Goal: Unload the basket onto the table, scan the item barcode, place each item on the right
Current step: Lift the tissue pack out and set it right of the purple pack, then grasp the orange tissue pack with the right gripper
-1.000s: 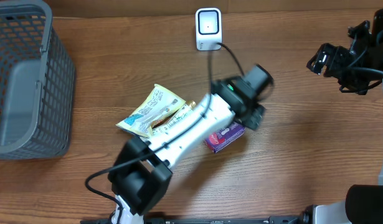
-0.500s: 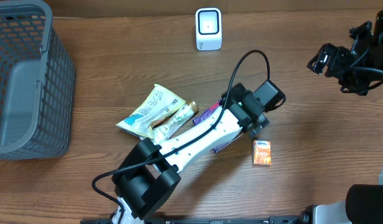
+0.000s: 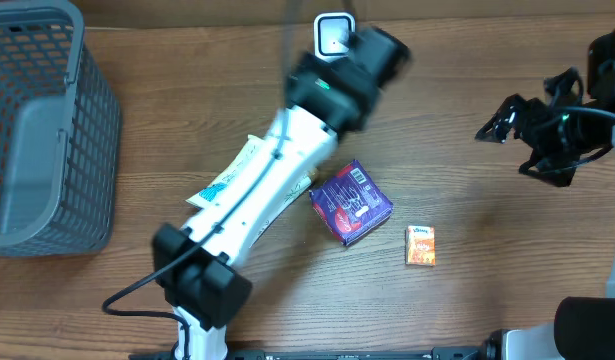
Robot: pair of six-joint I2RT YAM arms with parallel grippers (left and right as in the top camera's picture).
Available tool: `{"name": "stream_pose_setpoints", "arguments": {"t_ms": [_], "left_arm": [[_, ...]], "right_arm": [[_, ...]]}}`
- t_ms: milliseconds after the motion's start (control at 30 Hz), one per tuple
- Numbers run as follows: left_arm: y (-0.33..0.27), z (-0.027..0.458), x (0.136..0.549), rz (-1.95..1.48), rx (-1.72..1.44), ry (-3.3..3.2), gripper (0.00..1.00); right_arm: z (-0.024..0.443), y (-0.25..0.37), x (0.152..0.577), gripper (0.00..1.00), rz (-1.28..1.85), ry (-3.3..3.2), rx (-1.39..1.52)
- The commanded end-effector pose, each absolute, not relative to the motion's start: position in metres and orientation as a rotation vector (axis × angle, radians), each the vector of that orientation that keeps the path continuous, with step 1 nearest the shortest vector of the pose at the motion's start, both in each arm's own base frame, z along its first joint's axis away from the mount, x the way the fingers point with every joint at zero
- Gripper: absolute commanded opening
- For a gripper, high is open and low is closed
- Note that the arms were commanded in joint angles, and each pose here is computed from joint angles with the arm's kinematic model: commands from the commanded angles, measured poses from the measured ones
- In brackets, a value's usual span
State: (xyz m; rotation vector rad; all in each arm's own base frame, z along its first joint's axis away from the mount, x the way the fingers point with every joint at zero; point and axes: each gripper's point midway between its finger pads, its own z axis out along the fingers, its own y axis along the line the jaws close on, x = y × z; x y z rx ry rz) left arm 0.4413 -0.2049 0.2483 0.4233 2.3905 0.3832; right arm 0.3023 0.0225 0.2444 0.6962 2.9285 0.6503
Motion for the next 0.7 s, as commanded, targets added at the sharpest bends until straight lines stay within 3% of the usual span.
{"name": "stream_pose_setpoints", "arguments": {"t_ms": [0, 167, 400, 500, 567, 667], "left_arm": [[-0.157, 0.285, 0.444, 0.197, 0.012, 2.439, 1.0], [-0.108, 0.274, 0.438, 0.182, -0.103, 2.563, 1.0], [-0.086, 0.27, 0.435, 0.224, -0.146, 2.595, 1.0], [-0.086, 0.27, 0.435, 0.223, -0.146, 2.596, 1.0], [-0.086, 0.27, 0.434, 0.224, -0.146, 2.597, 1.0], [-0.086, 0.27, 0.434, 0.223, -0.145, 2.597, 1.0]], "right_arm": [[0.235, 0.013, 0.292, 0.97, 0.41, 2.931, 0.939], [0.191, 0.024, 0.263, 0.98, 0.273, 3.028, 1.209], [0.129, 0.058, 0.226, 0.99, 0.269, 2.928, 1.69], [0.116, 0.079, 0.216, 0.93, 0.339, 2.816, 1.957], [0.108, 0.086, 0.21, 1.0, 0.299, 2.742, 2.108], [0.088, 0.094, 0.22, 1.0, 0.312, 2.651, 2.134]]}}
